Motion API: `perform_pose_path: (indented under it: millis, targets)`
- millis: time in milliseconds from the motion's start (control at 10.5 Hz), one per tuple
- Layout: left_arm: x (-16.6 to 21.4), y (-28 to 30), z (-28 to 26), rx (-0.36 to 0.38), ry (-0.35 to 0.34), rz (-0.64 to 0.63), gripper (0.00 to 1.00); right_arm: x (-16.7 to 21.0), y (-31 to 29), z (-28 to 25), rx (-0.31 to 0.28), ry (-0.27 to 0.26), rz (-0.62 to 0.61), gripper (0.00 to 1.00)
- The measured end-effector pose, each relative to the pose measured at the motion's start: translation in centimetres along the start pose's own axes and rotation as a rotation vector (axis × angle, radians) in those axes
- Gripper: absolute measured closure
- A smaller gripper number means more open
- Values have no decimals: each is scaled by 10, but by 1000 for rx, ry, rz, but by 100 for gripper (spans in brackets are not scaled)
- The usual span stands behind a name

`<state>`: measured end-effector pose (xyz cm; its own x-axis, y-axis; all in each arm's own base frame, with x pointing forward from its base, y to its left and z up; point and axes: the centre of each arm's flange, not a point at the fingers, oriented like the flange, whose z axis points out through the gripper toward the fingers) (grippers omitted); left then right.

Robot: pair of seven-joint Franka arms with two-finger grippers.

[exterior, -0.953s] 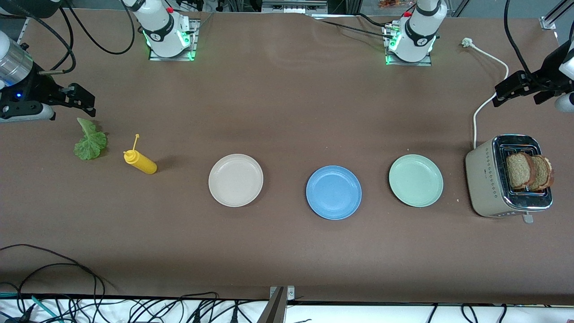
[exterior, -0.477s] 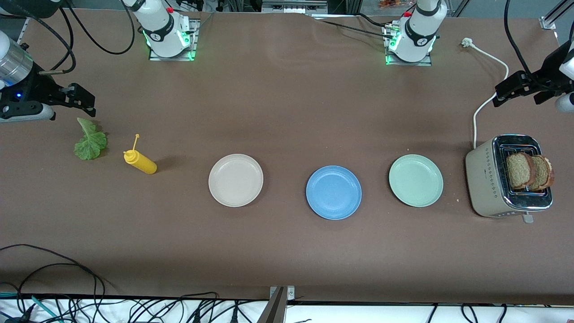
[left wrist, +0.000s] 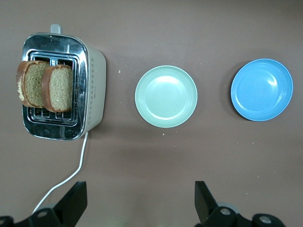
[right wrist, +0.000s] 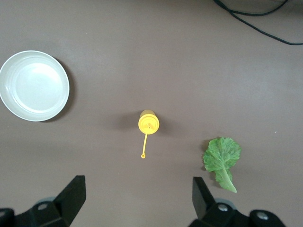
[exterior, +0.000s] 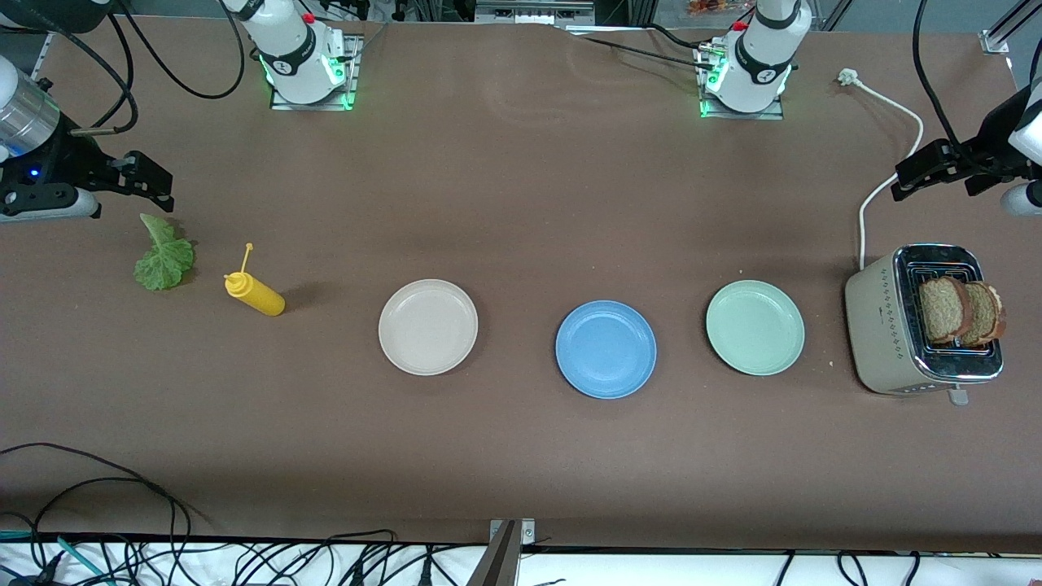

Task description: Make sandwich in blue plate with both arms

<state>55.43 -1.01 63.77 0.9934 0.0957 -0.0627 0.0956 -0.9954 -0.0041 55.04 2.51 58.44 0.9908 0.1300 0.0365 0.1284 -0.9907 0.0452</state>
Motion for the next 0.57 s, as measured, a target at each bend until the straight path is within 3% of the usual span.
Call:
perform_pose_path:
  millis: [572]
  targets:
    - [2, 0, 3, 1, -6, 0, 0, 0, 0, 0, 0, 0, 0, 0]
